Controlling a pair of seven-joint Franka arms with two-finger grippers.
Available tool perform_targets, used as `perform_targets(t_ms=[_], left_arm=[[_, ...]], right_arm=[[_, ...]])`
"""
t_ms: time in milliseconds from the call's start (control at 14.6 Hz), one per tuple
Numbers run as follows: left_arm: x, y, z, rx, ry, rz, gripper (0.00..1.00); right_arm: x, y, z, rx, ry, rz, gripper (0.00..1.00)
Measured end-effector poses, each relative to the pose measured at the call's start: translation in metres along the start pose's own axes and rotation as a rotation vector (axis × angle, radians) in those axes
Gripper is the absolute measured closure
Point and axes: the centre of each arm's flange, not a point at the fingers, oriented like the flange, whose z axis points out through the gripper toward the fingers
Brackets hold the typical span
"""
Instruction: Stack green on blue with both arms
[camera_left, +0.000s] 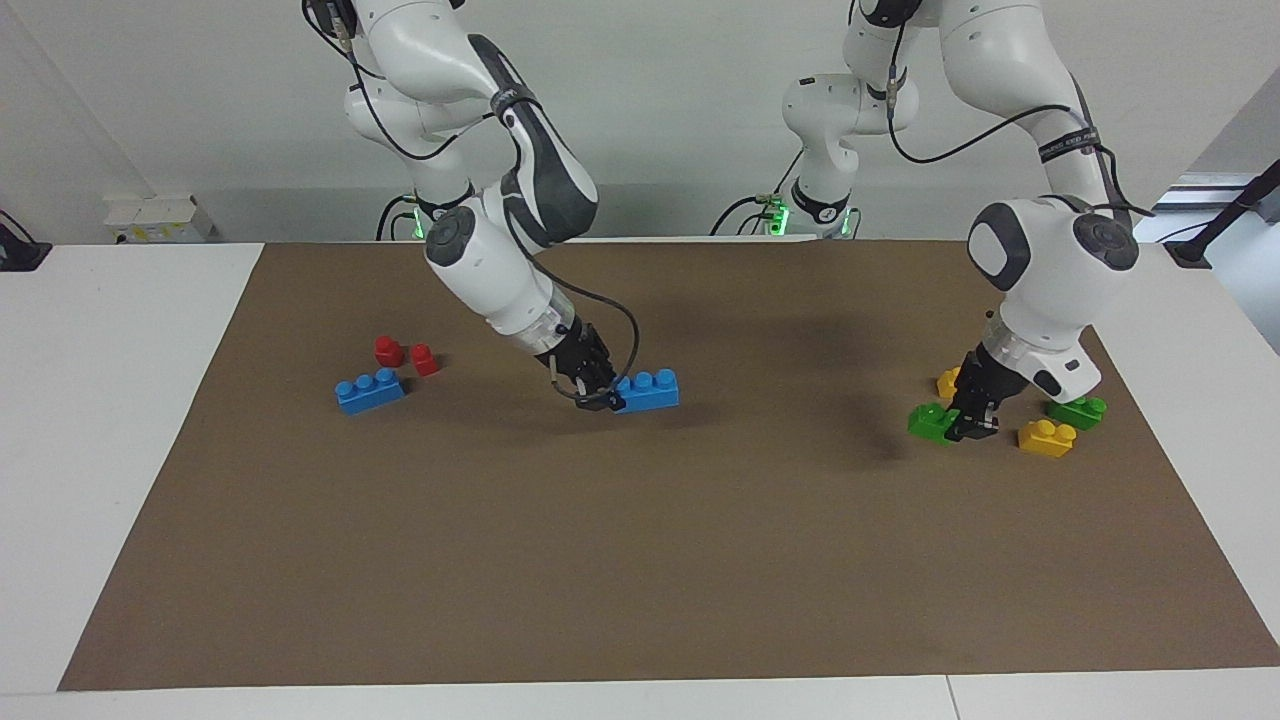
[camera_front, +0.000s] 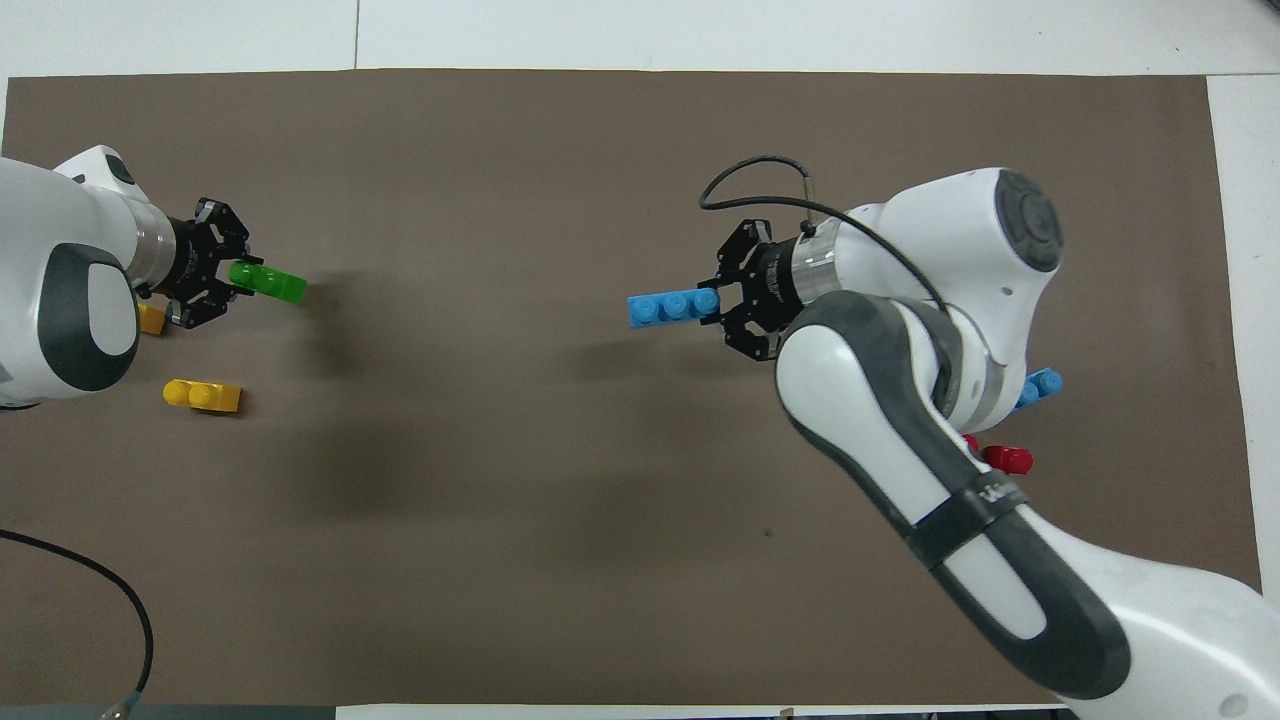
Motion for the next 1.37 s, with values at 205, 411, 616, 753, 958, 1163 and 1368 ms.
perform_targets(t_ms=[205, 411, 616, 753, 958, 1163, 1368], left_arm=[[-0.047, 0.002, -0.033, 0.014, -0.007, -0.064, 0.65], [-0.121, 0.015, -0.034, 0.032, 0.029, -0.135, 0.65], [-0.187, 0.019, -0.024, 0.047, 0.043, -0.162, 0.65], [-0.222, 0.015, -0.016, 0.053, 0.059, -0.185, 0.65], [-0.277, 0.006, 0.003, 0.03, 0.099, -0.218, 0.65], [-0.325, -0.004, 0.023, 0.011, 0.104, -0.224, 0.65], [-0.342, -0.004, 0.031, -0.014, 0.094, -0.22, 0.65]], right_arm=[[-0.015, 0.023, 0.047, -0.017, 0.019, 0.028, 0.66], [-0.018, 0.037, 0.073, -0.041, 0.044, 0.056, 0.66], [-0.018, 0.046, 0.086, -0.053, 0.121, 0.069, 0.66], [-0.015, 0.045, 0.088, -0.041, 0.132, 0.077, 0.66], [-0.009, 0.043, 0.09, 0.001, 0.13, 0.081, 0.66], [-0.008, 0.043, 0.091, 0.011, 0.129, 0.081, 0.66], [-0.006, 0.044, 0.091, 0.029, 0.128, 0.081, 0.66]])
